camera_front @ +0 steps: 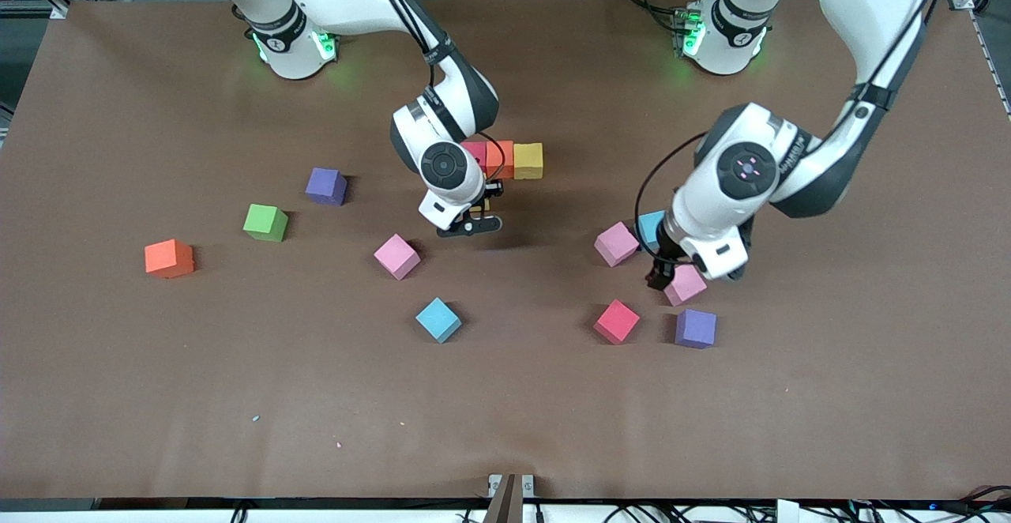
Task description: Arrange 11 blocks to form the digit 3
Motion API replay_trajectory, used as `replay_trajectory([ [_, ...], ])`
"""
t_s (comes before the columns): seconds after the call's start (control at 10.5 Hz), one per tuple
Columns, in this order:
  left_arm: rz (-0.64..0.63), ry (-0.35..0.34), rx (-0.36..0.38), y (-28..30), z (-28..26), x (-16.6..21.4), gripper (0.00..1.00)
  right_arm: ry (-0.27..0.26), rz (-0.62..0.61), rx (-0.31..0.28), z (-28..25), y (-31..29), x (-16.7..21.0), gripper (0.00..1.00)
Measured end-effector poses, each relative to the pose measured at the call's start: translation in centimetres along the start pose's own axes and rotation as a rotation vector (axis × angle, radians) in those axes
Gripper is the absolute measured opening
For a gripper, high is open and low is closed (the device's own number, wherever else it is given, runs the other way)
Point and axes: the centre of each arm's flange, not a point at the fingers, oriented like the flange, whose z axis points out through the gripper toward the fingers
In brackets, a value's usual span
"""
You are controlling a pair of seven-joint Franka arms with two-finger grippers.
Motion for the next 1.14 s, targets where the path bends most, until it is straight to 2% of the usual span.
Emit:
replay_trajectory([
  [0.19, 0.011, -0.033, 0.008, 2.4, 0.4, 1.5, 1.00, -0.007, -0.003, -0.012, 0.6, 0.2, -0.2, 0.56],
  [0.48, 0.090, -0.010, 0.046, 4.0, 3.7, -2.0, 1.00, -0.016, -0.005, -0.020, 1.3, 0.3, -0.6, 0.56],
  [0.76, 0.142, 0.012, 0.028, 5.2, 3.8, -4.6, 1.00, -0.014, -0.006, -0.020, 1.4, 0.3, -0.7, 0.56],
  [1.14, 0.161, 0.004, 0.028, 6.4, 4.8, -2.8, 1.00, -0.014, -0.005, -0.020, 1.4, 0.2, -0.7, 0.56],
])
